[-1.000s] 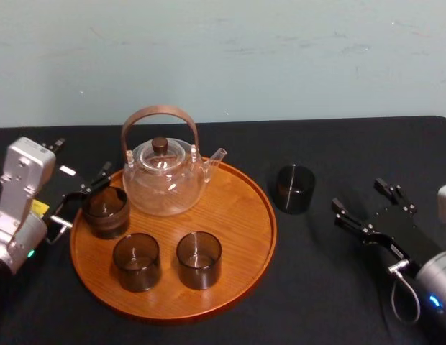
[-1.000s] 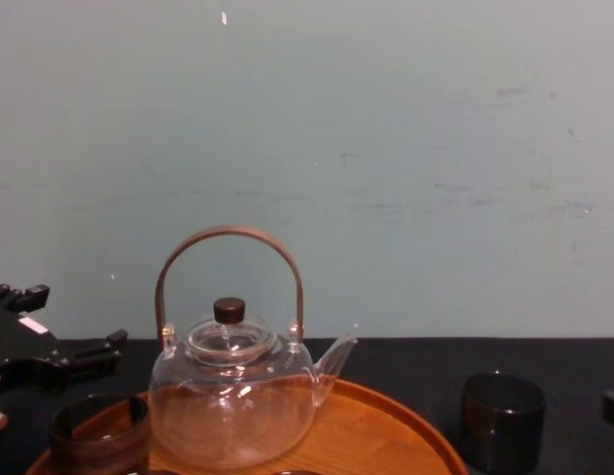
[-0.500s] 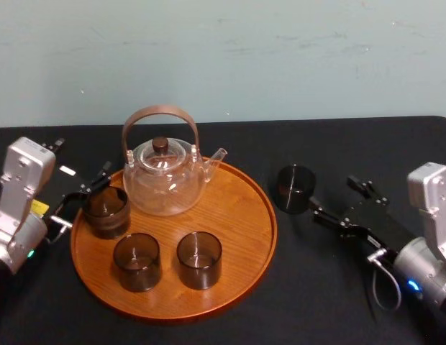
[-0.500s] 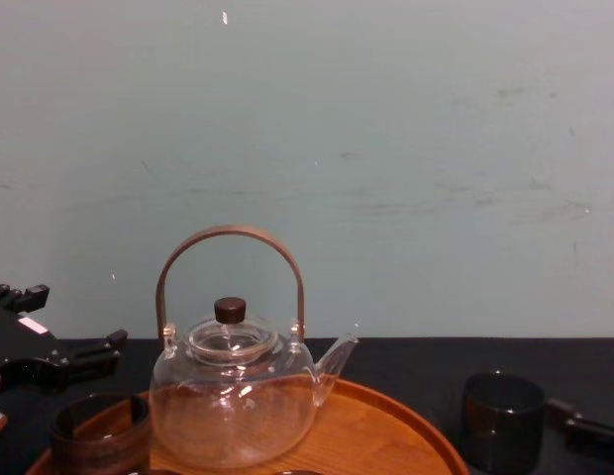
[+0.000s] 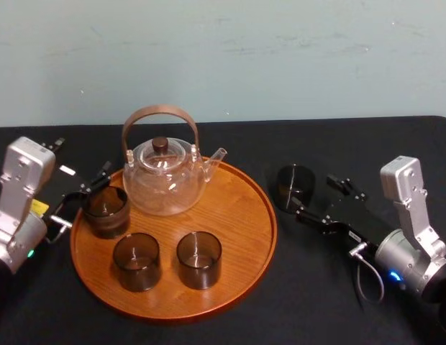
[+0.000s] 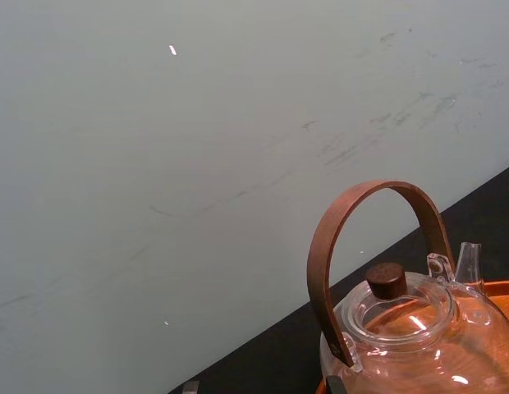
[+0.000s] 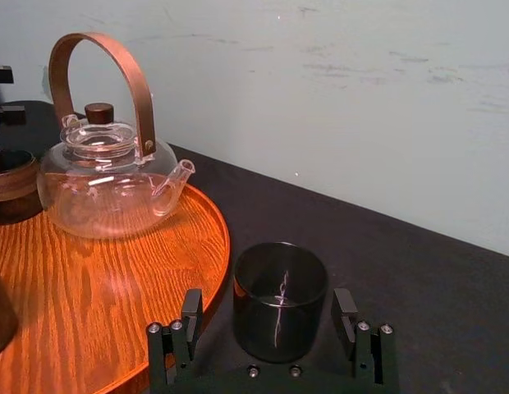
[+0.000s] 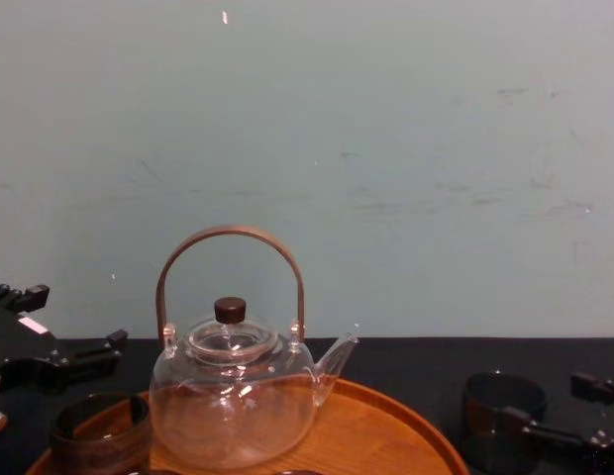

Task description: Pick up the glass from the table and place it on the tray.

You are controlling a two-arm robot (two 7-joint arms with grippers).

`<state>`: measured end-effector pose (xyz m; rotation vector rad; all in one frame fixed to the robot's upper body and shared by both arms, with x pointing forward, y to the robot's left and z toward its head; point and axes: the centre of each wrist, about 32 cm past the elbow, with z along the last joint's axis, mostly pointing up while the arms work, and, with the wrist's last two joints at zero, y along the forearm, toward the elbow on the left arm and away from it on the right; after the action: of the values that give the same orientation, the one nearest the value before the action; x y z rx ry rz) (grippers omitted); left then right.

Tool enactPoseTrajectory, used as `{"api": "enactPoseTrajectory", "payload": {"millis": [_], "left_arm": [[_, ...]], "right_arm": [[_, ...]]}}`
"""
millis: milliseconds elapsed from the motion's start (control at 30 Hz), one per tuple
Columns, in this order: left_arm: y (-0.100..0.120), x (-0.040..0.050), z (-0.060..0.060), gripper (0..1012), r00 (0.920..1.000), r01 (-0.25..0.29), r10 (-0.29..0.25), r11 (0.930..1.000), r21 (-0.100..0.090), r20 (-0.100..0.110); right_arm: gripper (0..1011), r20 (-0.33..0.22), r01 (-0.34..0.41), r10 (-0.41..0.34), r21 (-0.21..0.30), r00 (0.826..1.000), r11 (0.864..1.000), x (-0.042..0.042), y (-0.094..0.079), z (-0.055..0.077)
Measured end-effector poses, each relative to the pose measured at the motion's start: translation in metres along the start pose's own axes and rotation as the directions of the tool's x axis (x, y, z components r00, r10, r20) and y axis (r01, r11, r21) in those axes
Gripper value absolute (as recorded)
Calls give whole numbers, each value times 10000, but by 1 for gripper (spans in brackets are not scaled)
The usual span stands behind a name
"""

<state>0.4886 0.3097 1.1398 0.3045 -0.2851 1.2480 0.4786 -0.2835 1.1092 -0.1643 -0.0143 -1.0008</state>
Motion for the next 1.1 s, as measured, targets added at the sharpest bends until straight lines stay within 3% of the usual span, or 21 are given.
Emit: {"api": "enactPoseTrajectory", "payload": {"millis": [1100], "left_arm": [[0, 0, 0, 1001, 10000, 0, 0, 10000, -1, 0]], "right_arm": [[1002, 15, -176, 177, -304, 9998, 9994, 154, 356, -68]]}}
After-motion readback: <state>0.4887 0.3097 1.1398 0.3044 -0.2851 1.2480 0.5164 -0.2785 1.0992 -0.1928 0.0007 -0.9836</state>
